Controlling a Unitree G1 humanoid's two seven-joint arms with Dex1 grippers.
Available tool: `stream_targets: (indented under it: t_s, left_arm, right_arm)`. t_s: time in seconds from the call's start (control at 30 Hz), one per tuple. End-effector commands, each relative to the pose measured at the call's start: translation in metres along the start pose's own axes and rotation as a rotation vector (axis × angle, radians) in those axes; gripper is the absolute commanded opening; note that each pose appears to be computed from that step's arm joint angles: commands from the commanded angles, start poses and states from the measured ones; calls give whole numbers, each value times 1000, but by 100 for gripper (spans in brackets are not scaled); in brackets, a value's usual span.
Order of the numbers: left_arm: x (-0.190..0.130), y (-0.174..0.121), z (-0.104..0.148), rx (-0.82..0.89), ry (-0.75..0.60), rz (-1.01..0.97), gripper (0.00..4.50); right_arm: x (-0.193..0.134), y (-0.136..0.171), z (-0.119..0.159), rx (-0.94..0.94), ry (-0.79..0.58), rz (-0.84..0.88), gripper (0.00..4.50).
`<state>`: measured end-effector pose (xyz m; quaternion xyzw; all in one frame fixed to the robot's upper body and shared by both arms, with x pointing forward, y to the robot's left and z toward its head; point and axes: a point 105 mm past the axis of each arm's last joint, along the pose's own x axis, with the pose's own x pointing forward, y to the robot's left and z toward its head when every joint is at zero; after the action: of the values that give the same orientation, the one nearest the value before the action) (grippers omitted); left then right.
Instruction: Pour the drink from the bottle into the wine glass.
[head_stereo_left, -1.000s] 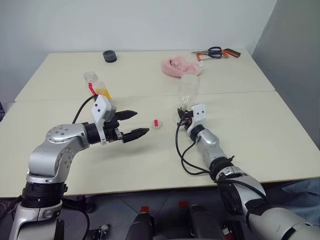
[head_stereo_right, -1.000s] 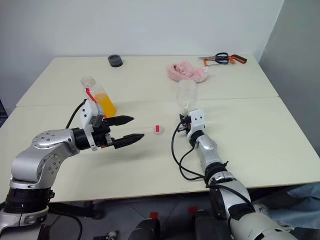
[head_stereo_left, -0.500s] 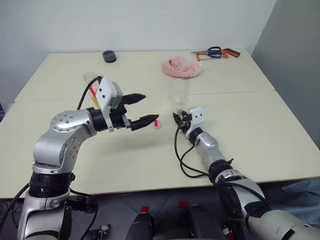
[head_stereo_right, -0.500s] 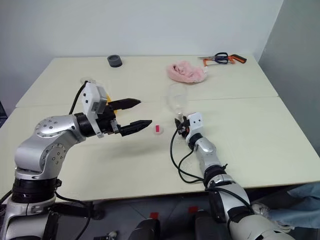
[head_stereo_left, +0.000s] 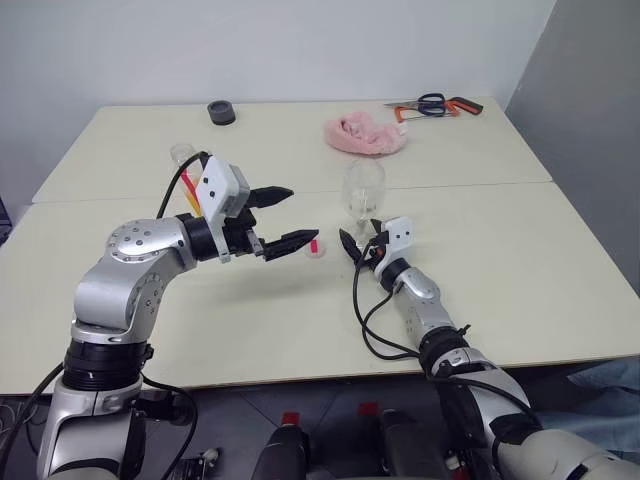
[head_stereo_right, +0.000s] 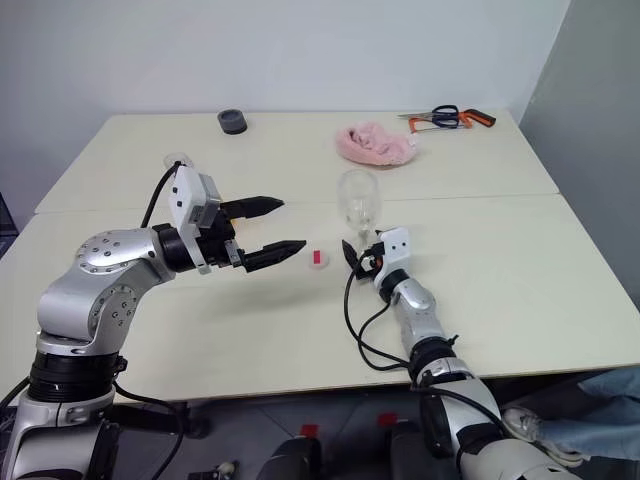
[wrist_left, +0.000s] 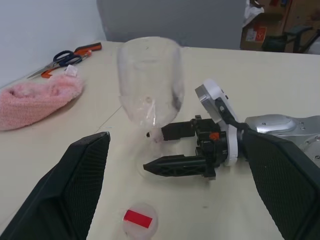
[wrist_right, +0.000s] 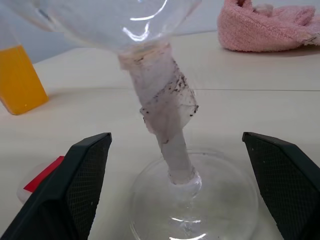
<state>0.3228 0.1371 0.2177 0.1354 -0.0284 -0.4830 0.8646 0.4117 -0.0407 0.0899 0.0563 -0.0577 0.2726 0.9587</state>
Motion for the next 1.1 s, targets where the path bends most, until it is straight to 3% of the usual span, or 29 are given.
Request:
stream_targets:
  t_s: [0.03, 0.53, 1.1]
  left_arm:
    - [-2, 0, 3, 33, -9, -3, 450]
    - [-35, 14, -56, -42, 112, 144, 450]
    - [-42, 19, -57, -50, 105, 154, 450]
  right_arm:
    - [-3, -1, -2, 7, 3, -6, 447]
    - [-12, -10, 13, -2, -46, -70, 447]
    - [0, -3, 27, 7, -48, -61, 447]
